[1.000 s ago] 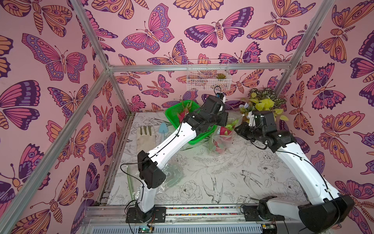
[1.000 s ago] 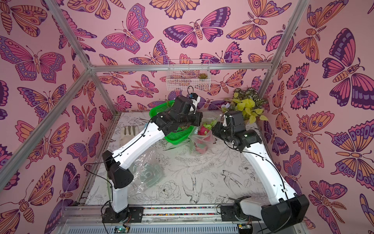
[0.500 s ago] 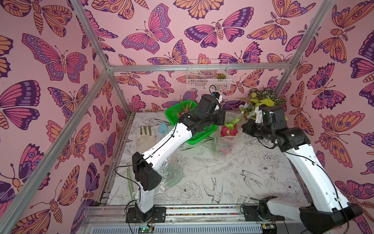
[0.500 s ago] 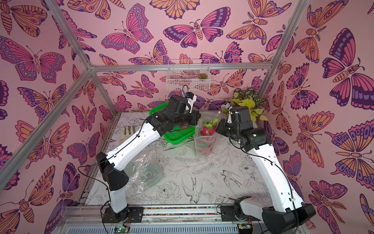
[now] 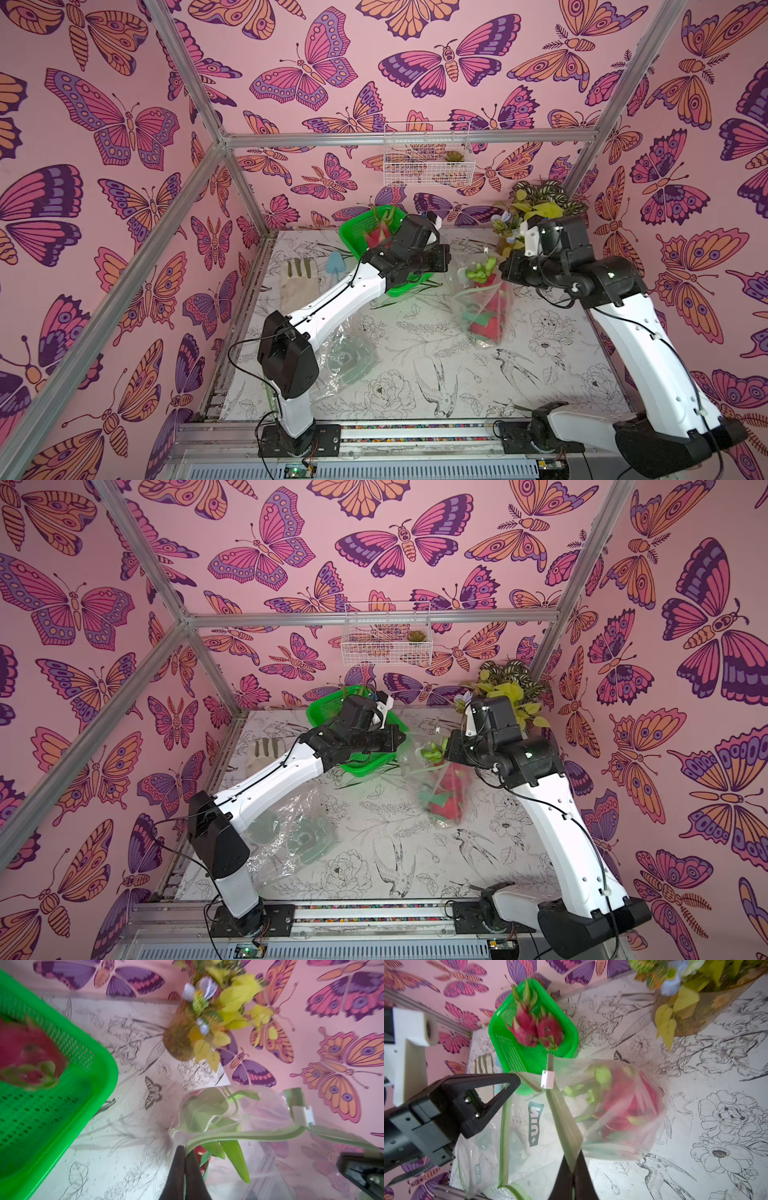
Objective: Open the zip-top bag and take out the dragon fruit
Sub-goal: Open the zipper of the food storage bag at the center of the board, then pick up the dragon fruit from the zipper food storage bag.
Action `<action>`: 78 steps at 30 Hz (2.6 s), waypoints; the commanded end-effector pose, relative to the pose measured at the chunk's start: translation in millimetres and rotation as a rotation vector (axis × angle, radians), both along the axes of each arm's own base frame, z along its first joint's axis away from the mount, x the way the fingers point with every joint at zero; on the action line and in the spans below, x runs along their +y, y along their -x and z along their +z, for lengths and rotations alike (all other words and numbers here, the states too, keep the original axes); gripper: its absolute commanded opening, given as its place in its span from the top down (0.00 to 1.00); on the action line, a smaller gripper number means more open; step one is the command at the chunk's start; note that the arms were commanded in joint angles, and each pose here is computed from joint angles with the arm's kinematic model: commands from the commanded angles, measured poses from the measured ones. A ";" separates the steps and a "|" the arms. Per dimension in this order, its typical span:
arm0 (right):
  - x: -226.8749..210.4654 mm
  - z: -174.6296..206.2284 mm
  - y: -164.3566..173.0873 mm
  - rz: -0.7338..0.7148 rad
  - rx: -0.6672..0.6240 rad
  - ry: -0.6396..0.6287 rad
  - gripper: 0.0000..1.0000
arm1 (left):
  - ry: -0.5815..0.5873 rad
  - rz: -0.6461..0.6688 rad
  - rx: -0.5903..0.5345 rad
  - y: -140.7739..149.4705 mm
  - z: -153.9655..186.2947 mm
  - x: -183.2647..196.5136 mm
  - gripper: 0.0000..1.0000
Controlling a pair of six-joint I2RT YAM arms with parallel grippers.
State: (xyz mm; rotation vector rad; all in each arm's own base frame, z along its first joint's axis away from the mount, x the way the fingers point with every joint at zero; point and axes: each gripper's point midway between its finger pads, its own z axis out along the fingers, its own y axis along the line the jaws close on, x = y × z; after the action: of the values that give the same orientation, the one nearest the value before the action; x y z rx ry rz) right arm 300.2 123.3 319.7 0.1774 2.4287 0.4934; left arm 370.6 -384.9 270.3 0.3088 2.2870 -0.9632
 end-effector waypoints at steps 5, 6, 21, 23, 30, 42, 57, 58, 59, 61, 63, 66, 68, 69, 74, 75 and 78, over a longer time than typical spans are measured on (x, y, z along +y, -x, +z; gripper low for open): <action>39.5 -23.3 -21.0 0.086 -0.006 0.005 1.00 | -0.030 0.012 0.061 -2.4 -33.0 26.1 0.86; 43.8 -23.6 -23.2 0.091 -0.009 0.005 1.00 | -0.045 0.019 0.046 -3.2 -31.3 30.6 0.78; 71.5 -12.7 -34.6 0.121 -0.076 -0.008 1.00 | -0.134 -0.031 -0.192 27.2 23.0 52.6 0.60; 73.2 -11.6 -34.1 0.127 -0.080 -0.012 1.00 | -0.074 -0.089 -0.173 34.2 20.8 39.8 0.60; 75.5 -9.0 -31.3 0.136 -0.095 -0.017 1.00 | -0.034 -0.148 -0.080 33.2 -8.0 16.8 0.62; 77.3 -9.3 -29.4 0.144 -0.094 -0.018 1.00 | -0.105 -0.124 -0.032 20.5 -49.2 14.1 0.61; 78.0 -8.7 -28.0 0.144 -0.097 -0.028 1.00 | -0.128 -0.134 -0.006 14.3 -71.4 5.8 0.70; 78.0 -9.0 -27.5 0.145 -0.096 -0.029 1.00 | -0.125 -0.133 -0.011 13.1 -70.9 5.1 0.71; 78.2 -8.7 -27.2 0.146 -0.096 -0.031 1.00 | -0.119 -0.133 -0.018 11.7 -69.7 3.5 0.71; 78.1 -9.9 -26.7 0.147 -0.095 -0.029 1.00 | -0.107 -0.141 -0.034 9.4 -66.1 -0.1 0.73; 77.1 -9.5 -27.0 0.143 -0.099 -0.029 1.00 | -0.101 -0.149 -0.041 8.2 -64.0 -3.0 0.77; 77.2 -10.7 -26.8 0.146 -0.097 -0.024 1.00 | -0.096 -0.155 -0.046 6.6 -62.7 -5.2 0.84; 76.4 -11.2 -27.3 0.142 -0.098 -0.020 1.00 | -0.094 -0.156 -0.051 6.0 -61.2 -5.7 0.94; 76.1 -11.4 -27.9 0.140 -0.100 -0.018 1.00 | -0.091 -0.160 -0.052 6.6 -59.8 -6.3 1.00; 68.6 -16.4 -32.1 0.103 -0.104 0.017 1.00 | -0.066 -0.169 -0.083 13.6 -39.2 -2.9 1.00; 65.5 -18.2 -33.4 0.088 -0.105 0.030 1.00 | -0.056 -0.181 -0.094 17.0 -32.6 -2.6 1.00; 59.9 -20.1 -36.2 0.062 -0.110 0.054 1.00 | -0.032 -0.187 -0.127 26.2 -10.1 2.2 1.00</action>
State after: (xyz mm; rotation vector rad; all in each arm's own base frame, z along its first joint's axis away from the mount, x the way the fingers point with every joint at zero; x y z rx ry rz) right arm 334.9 190.9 290.2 0.0167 2.3891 0.4939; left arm 358.5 -384.1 216.1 0.5469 2.2935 -0.9198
